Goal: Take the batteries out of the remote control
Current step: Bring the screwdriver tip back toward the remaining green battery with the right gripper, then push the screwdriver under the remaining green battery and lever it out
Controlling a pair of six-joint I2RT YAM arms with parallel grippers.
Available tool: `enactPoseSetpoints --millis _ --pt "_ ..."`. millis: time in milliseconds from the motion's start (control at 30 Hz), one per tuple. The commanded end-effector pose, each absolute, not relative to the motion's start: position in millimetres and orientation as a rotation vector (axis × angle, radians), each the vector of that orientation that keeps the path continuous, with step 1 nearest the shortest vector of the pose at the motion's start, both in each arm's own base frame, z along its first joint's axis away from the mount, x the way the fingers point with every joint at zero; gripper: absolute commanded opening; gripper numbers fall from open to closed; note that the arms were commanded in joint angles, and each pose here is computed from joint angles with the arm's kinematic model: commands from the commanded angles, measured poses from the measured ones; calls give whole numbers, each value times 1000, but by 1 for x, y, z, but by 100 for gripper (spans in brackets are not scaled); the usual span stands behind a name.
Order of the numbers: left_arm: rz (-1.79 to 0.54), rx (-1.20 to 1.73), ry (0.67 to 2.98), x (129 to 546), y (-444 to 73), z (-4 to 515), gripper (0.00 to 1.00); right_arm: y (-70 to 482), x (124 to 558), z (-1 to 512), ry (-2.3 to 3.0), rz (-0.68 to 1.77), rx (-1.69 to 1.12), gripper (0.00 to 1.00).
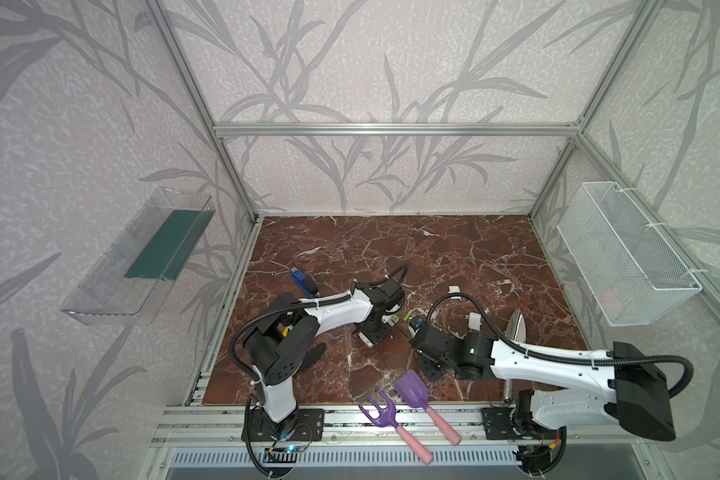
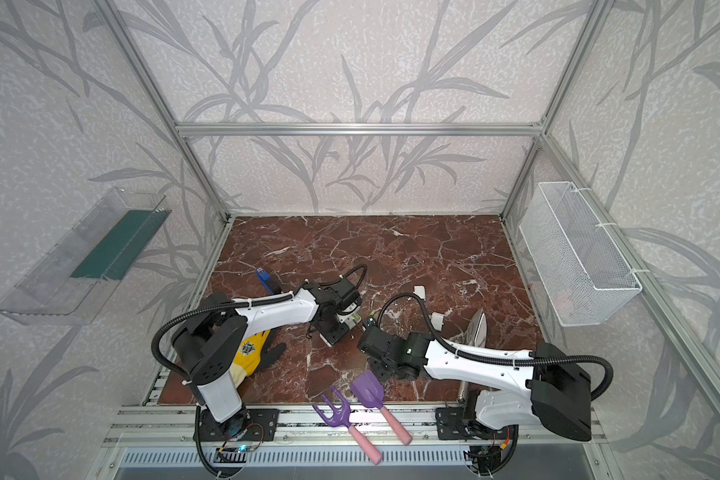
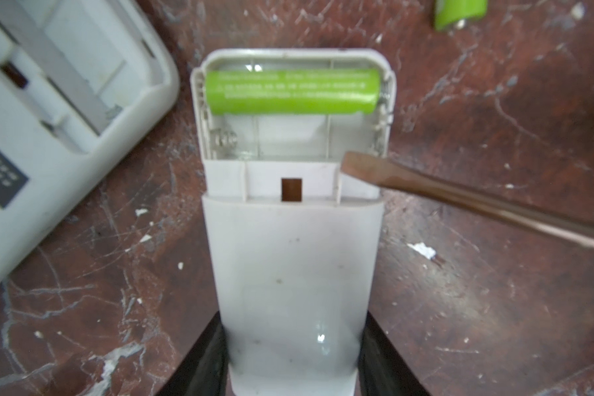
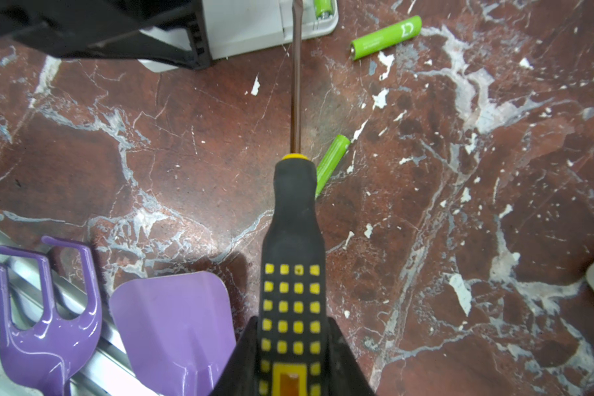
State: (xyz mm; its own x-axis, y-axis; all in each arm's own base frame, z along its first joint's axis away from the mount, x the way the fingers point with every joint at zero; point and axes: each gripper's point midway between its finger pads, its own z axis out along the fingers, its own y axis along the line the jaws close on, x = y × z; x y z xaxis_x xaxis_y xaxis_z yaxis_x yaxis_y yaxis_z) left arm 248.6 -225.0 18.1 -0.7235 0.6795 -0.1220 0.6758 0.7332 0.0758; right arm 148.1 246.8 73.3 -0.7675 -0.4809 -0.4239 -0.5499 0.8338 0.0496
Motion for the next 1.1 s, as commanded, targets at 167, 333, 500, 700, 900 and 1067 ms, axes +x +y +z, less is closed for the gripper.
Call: enactPoseSetpoints --millis 167,333,500,700,900,1067 --pt "40 1010 2757 260 -227 23 35 249 152 79 2672 171 -724 0" --pt "11 993 2756 260 -230 22 34 246 154 74 2714 102 -690 0" --pt "-51 968 2762 257 -237 22 34 254 159 66 2723 93 -661 0" --pt "-86 961 2770 254 -241 21 33 261 166 59 2705 120 -588 0" --pt "-114 967 2774 251 -244 20 33 266 168 48 2691 151 -570 0" --pt "-102 961 2777 251 -242 19 33 267 169 42 2677 167 -566 0"
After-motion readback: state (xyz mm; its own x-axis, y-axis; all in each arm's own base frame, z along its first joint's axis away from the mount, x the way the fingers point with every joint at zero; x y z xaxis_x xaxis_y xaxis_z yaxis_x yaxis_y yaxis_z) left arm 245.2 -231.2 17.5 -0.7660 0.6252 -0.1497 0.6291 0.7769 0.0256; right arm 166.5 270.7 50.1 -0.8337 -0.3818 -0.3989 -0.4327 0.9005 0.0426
